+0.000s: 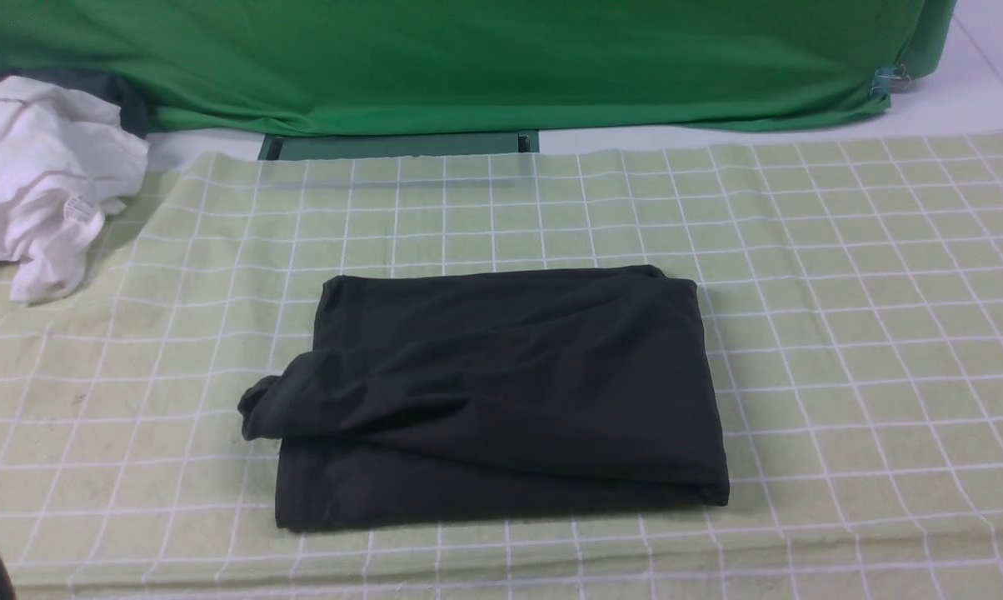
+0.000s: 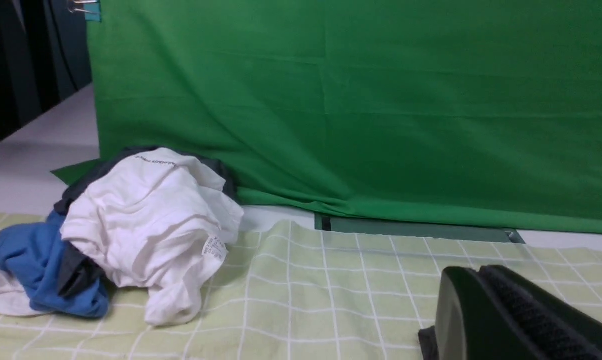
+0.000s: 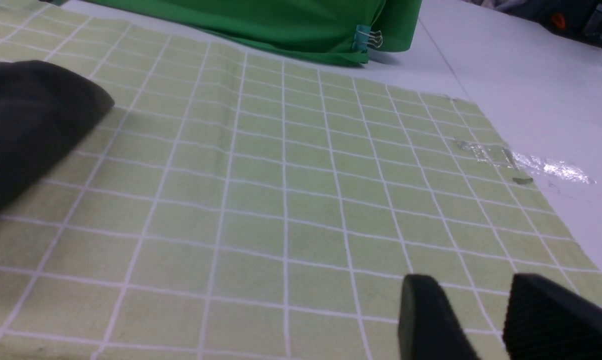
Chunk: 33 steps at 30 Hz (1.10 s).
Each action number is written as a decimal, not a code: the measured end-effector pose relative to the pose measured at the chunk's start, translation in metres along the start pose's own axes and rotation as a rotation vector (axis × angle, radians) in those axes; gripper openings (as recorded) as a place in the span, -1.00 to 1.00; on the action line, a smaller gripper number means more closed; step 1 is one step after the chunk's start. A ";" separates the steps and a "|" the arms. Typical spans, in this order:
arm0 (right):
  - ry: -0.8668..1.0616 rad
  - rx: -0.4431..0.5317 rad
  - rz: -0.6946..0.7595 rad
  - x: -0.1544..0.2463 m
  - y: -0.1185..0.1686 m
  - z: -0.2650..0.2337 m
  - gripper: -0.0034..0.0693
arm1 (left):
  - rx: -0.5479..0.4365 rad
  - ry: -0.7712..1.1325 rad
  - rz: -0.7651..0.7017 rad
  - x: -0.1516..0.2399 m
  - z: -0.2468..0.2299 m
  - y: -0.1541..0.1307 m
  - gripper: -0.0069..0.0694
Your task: Fold a long-sleeved shirt over a green coffee tablecloth.
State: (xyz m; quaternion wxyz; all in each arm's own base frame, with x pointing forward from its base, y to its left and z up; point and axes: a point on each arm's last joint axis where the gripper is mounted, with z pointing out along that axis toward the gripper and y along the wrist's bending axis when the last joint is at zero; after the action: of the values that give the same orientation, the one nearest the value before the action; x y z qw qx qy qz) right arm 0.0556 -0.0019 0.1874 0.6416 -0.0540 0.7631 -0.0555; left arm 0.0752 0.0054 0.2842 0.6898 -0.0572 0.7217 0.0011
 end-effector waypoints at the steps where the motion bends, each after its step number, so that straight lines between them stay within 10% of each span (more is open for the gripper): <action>1: 0.000 0.000 0.000 0.000 0.000 0.000 -0.25 | -0.005 0.000 0.005 0.011 -0.002 0.001 -0.78; 10: 0.000 0.000 0.000 0.000 0.000 0.000 -0.25 | -0.037 0.047 0.012 0.077 -0.011 0.008 -0.78; 33: 0.000 0.000 0.000 0.000 0.000 0.000 -0.25 | 0.019 0.102 0.078 0.094 -0.015 0.007 -0.78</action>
State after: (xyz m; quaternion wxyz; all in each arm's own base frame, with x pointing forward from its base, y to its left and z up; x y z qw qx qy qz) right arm 0.0556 -0.0019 0.1874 0.6416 -0.0540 0.7631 -0.0555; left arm 0.0556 0.0031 0.1907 0.6520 -0.0223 0.7576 0.0182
